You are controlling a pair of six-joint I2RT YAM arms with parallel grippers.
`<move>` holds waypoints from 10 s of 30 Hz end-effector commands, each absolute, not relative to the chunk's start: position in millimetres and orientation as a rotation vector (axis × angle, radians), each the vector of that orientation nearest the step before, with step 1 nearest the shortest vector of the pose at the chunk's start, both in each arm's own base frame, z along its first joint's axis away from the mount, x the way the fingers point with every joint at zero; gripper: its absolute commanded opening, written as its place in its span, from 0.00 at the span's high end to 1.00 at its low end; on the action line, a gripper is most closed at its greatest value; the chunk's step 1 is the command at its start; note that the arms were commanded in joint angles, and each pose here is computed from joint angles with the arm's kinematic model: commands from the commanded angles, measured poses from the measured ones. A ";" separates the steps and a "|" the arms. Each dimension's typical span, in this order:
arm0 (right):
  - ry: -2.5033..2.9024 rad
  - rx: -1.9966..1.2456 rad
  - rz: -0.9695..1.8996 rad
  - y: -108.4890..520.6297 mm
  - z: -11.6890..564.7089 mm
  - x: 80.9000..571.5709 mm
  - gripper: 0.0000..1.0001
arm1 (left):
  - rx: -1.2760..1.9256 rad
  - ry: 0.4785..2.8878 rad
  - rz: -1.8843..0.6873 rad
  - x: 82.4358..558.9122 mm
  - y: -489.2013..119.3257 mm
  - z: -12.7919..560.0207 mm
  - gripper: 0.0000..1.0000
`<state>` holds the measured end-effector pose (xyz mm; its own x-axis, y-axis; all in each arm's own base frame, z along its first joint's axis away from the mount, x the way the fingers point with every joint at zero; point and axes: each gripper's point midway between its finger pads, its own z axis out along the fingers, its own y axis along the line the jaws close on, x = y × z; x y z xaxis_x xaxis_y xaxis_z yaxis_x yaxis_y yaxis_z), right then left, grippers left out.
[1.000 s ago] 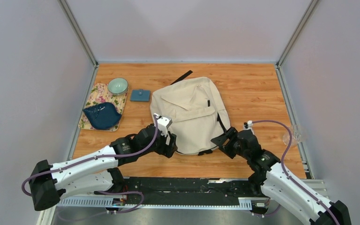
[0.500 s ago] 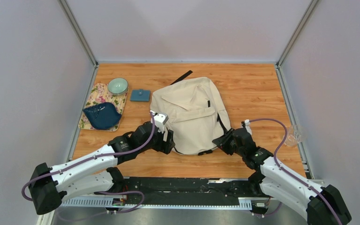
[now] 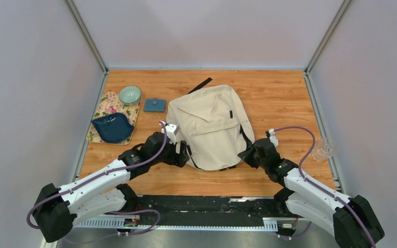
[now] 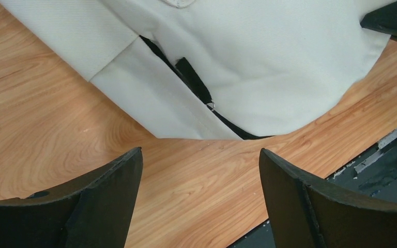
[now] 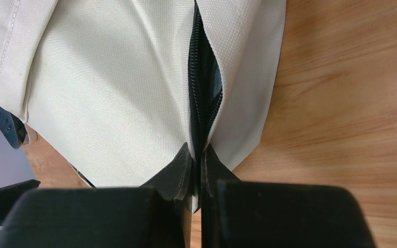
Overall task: Pack the student bag
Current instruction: Zip the student bag at the center of the board.
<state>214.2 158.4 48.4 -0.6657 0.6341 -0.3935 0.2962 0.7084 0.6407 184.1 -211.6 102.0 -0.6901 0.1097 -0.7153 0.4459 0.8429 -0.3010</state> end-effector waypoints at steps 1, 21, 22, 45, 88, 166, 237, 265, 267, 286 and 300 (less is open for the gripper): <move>2.237 0.670 0.677 151.8 61.1 231.1 0.98 | 0.315 2.271 -0.686 197.5 -212.6 105.5 0.10; 2.247 0.660 0.776 152.1 66.3 222.6 0.99 | -0.126 2.293 -0.881 250.9 -192.8 76.4 0.09; 2.247 0.666 0.776 151.2 64.6 221.5 0.99 | -0.139 2.295 -0.892 251.1 -193.7 74.3 0.09; 2.224 0.587 0.824 144.1 110.4 196.1 0.31 | -0.244 2.246 -1.201 219.4 -208.9 47.6 0.95; 2.351 -0.166 1.021 331.9 173.0 159.5 0.43 | -0.103 2.313 -1.181 146.3 -188.6 29.6 0.50; 2.487 -0.171 0.498 358.7 76.6 197.3 1.00 | -0.267 2.270 -1.272 161.0 -194.7 33.1 1.00; 2.485 -0.211 0.732 289.2 98.2 98.7 0.49 | -0.274 2.295 -1.264 162.9 -181.0 32.2 1.00; 2.637 -0.551 0.755 339.5 79.9 103.4 0.65 | -0.266 2.299 -1.282 162.3 -183.3 33.4 1.00; 2.639 -0.554 0.748 339.5 79.0 103.5 0.65 | -0.266 2.295 -1.286 162.9 -183.8 34.6 1.00; 2.626 -0.463 0.447 325.2 60.4 129.7 0.70 | -0.267 2.297 -1.297 161.2 -184.2 34.1 1.00; 2.609 -0.529 0.480 342.2 61.7 118.6 0.68 | -0.273 2.296 -1.303 161.0 -184.6 33.7 1.00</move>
